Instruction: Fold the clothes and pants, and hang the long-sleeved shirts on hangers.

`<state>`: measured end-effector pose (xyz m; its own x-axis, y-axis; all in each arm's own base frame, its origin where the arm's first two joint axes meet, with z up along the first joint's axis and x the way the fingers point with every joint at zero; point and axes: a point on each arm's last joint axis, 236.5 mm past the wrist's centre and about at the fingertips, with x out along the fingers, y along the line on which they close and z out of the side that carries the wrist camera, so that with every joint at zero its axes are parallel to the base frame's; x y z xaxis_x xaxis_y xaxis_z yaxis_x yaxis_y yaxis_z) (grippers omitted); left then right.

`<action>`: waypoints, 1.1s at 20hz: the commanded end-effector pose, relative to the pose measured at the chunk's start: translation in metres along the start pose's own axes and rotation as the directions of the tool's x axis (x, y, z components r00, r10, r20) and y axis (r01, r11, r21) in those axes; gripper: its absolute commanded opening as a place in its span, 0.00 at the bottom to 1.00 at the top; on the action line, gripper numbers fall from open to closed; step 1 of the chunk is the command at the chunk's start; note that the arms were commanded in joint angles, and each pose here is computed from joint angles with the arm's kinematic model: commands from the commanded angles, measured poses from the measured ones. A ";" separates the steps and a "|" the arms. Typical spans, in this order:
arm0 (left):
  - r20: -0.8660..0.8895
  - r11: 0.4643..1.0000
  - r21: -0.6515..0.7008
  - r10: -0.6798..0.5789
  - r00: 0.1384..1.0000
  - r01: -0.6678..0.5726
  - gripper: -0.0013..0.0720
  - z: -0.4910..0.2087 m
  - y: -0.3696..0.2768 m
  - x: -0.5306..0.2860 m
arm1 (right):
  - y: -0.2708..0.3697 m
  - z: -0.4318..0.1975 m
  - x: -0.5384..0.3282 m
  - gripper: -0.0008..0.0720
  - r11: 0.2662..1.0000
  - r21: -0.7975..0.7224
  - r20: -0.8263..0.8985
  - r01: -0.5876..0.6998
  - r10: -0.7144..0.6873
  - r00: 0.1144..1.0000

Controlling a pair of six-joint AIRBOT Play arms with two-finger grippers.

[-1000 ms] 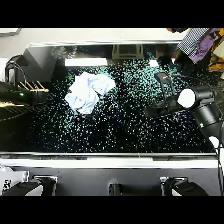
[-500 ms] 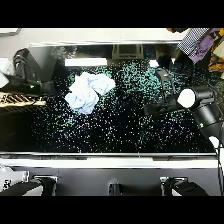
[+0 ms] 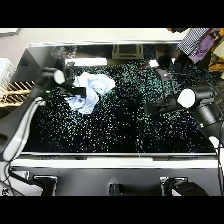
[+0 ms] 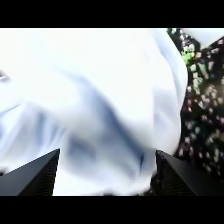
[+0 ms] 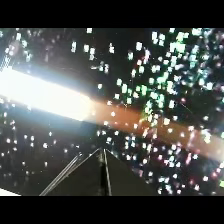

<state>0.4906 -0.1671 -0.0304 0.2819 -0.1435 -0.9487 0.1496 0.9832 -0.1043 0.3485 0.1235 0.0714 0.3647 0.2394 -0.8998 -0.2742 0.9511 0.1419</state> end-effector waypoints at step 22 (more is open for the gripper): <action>-0.475 0.839 0.285 -0.297 0.828 0.464 0.04 -0.179 -0.290 -0.035 | -0.033 -0.092 -0.060 0.07 0.978 0.073 -0.297 0.194 -0.165 0.940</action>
<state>0.2933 -0.4065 -0.0016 -0.2272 -0.3928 -0.8911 0.4869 0.7467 -0.4532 0.2651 0.0771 0.0738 0.1234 0.0717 -0.9898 -0.1549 0.9865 0.0521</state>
